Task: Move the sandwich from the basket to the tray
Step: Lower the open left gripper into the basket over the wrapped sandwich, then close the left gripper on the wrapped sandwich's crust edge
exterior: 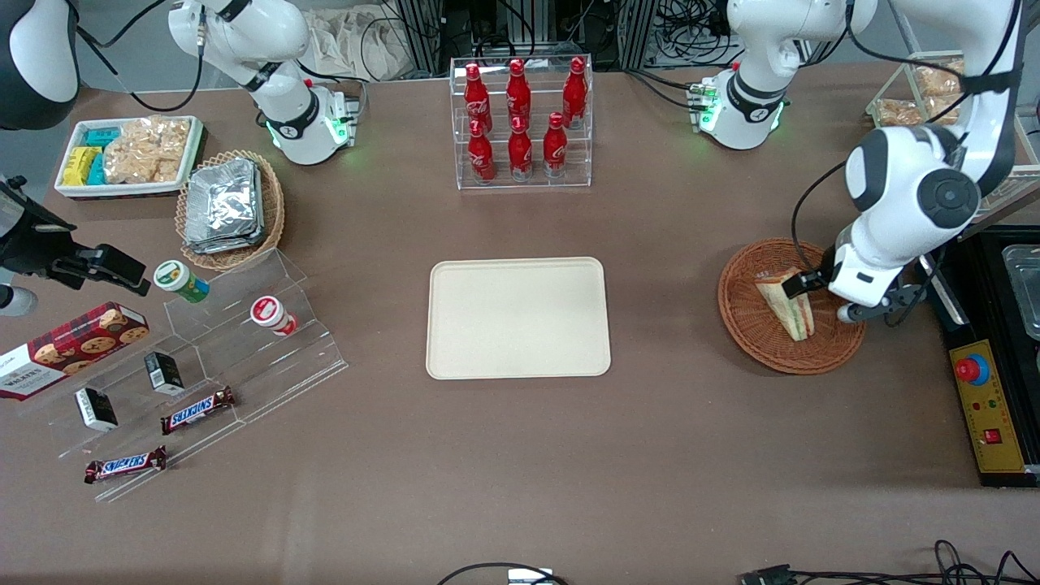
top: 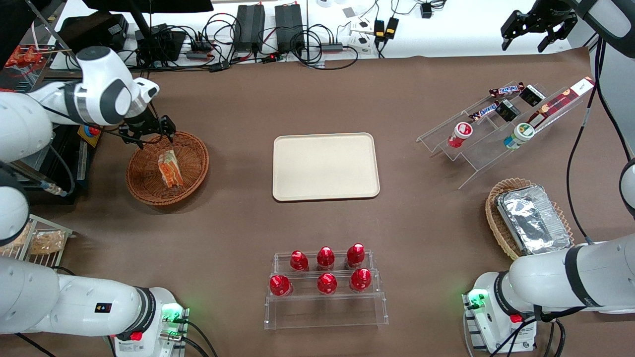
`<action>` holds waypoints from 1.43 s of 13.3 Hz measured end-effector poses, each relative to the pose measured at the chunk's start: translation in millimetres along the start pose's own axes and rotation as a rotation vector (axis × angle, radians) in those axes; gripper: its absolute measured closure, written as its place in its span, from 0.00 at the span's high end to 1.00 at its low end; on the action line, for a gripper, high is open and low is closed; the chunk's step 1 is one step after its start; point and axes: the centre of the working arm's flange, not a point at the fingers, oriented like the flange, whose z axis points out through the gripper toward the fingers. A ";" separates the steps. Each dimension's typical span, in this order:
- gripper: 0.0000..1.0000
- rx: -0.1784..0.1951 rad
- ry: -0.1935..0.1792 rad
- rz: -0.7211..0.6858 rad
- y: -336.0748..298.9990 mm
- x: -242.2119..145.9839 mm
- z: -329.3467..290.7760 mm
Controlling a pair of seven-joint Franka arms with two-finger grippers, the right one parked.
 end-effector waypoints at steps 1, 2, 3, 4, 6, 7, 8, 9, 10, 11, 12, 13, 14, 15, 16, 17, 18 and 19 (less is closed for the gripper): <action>1.00 -0.001 0.008 0.001 1.2 1.5 15.6; 1.00 -0.002 0.014 0.000 2.1 2.1 31.2; 1.00 -0.002 0.017 0.000 2.7 2.2 45.9; 1.00 -0.001 0.015 -0.002 3.1 2.3 59.0; 1.00 0.002 0.004 -0.006 3.8 2.7 80.4; 1.00 0.003 -0.001 -0.008 3.9 2.8 87.8; 1.00 0.005 -0.003 -0.008 4.0 2.8 92.6; 0.97 0.007 -0.007 -0.008 3.9 2.4 95.5; 0.97 0.007 -0.009 -0.009 3.8 2.1 96.3; 0.93 0.007 -0.009 -0.009 3.8 2.0 96.3; 0.80 0.007 -0.010 -0.009 3.6 1.7 96.6; 0.70 0.008 -0.011 -0.009 3.5 1.5 96.9; 0.57 0.008 -0.011 -0.009 3.4 1.3 97.1; 0.48 0.008 -0.012 -0.009 3.3 1.2 97.1; 0.40 0.008 -0.011 -0.009 3.3 1.1 96.6; 0.36 0.007 -0.011 -0.009 3.4 1.1 95.0; 0.33 0.007 -0.014 -0.008 3.7 0.5 91.7; 0.32 0.008 -0.024 -0.007 4.2 -0.6 84.0</action>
